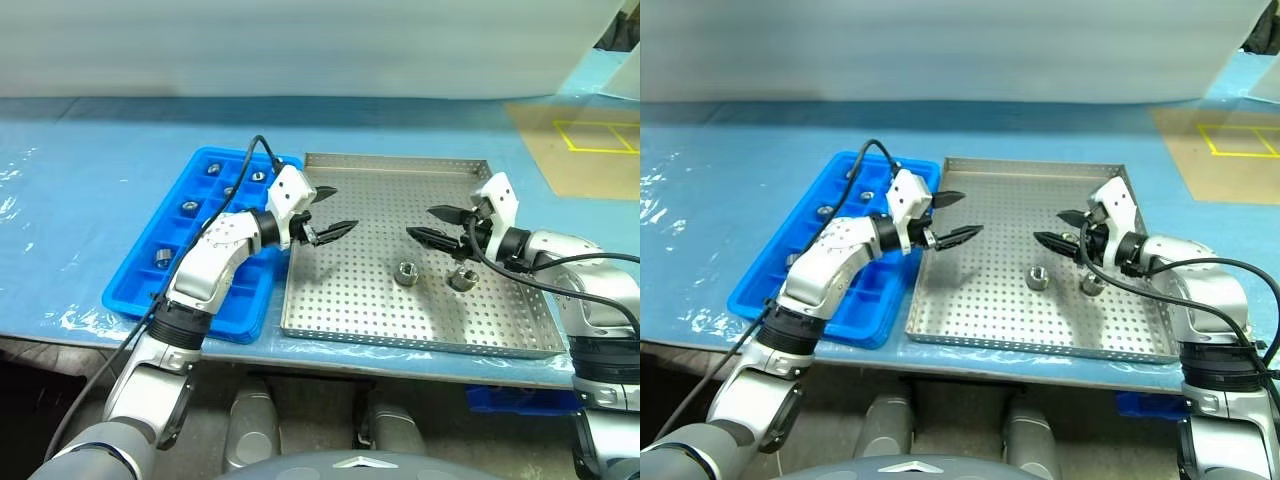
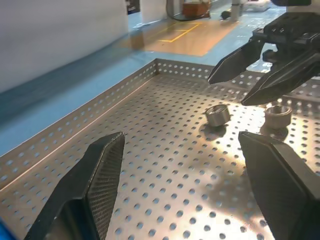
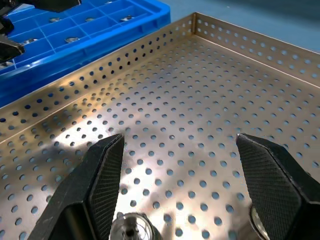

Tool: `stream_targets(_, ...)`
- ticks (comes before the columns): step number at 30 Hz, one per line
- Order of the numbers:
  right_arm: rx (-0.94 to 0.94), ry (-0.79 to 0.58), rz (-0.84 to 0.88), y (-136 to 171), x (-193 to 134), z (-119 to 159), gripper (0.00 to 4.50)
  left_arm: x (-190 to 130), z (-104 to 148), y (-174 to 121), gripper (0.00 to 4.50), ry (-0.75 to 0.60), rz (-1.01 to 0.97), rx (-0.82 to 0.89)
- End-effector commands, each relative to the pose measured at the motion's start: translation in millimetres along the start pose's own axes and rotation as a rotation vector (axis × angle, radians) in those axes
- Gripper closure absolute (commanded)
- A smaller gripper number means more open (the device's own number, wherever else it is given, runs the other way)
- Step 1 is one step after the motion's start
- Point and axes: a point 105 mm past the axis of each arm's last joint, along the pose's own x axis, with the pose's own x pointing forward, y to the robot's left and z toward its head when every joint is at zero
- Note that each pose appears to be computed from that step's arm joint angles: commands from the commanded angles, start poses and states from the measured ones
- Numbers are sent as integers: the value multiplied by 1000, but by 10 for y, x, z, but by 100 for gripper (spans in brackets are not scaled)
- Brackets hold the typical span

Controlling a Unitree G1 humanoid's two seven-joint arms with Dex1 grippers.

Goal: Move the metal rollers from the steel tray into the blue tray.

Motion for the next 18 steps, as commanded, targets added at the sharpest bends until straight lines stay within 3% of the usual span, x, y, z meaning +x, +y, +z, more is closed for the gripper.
stream_targets(1,-23,-28,-28,1,-231,122,88,148,73,-81,70,-15,-90,30)
stream_targets(18,29,39,-102,168,-650,-38,88,653,-112,-403,70,66,-362,-5)
